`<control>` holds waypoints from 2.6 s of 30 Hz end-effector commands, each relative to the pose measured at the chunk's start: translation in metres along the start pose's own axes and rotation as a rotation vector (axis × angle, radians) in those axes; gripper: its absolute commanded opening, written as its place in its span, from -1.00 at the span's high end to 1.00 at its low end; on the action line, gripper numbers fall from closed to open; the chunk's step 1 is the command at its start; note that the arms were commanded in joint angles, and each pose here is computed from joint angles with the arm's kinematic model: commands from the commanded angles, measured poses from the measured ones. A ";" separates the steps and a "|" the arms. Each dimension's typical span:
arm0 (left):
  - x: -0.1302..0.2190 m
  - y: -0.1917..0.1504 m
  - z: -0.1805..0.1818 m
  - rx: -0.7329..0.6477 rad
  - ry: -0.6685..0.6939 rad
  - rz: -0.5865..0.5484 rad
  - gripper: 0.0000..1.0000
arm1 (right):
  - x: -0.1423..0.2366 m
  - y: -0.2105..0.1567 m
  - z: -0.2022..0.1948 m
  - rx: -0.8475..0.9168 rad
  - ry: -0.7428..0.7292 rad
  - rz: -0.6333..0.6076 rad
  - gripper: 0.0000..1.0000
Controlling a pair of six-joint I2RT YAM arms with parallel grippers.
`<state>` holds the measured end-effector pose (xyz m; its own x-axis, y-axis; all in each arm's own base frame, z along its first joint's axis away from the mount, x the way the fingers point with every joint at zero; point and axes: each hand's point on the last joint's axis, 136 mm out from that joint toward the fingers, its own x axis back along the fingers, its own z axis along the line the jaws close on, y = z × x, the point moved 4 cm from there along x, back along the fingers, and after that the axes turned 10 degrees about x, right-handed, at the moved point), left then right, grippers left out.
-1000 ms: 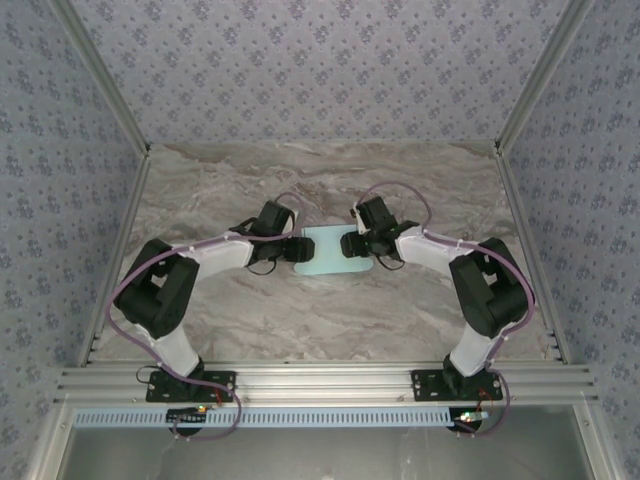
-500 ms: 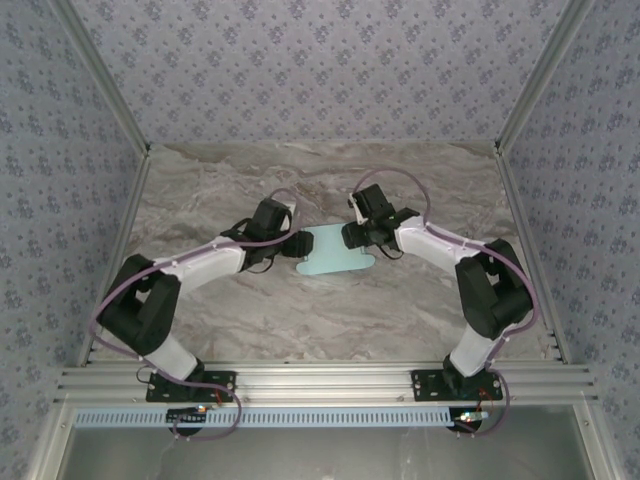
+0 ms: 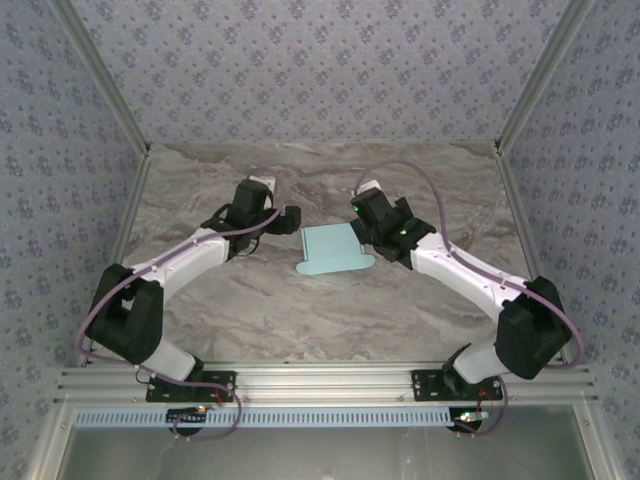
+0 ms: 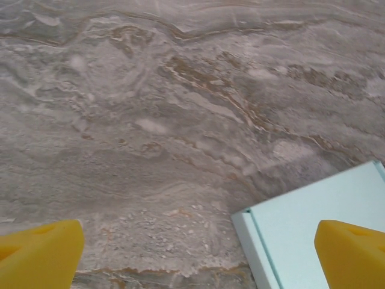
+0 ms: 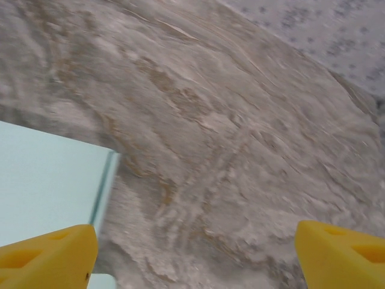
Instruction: Fold the paper box
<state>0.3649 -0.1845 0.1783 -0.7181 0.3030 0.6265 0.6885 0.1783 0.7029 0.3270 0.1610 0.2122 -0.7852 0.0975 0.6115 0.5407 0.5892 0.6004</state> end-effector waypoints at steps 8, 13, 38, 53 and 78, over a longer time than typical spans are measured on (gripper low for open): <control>-0.013 0.023 0.016 0.223 -0.118 0.037 -0.98 | -0.008 -0.053 -0.039 -0.267 -0.105 0.122 -0.98; -0.036 0.014 -0.002 0.229 -0.255 0.152 -0.99 | -0.014 -0.062 -0.018 -0.329 0.093 0.138 -0.98; -0.105 -0.049 -0.079 -0.056 -0.433 0.637 -0.78 | 0.017 -0.095 0.125 -0.264 0.828 0.211 -0.83; -0.047 -0.082 -0.073 0.046 -0.569 0.698 -0.52 | 0.002 -0.109 0.097 -0.478 0.943 0.284 -0.81; -0.073 -0.084 -0.066 0.040 -0.408 0.703 -0.26 | -0.034 -0.102 0.109 -0.864 0.998 0.176 0.06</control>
<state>0.3525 -0.2806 0.1005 -0.0510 0.6837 0.7280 0.9704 -0.1384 0.1979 0.2625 0.1848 0.0740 -0.3109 -0.7081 0.6339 0.9221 -0.0631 0.3818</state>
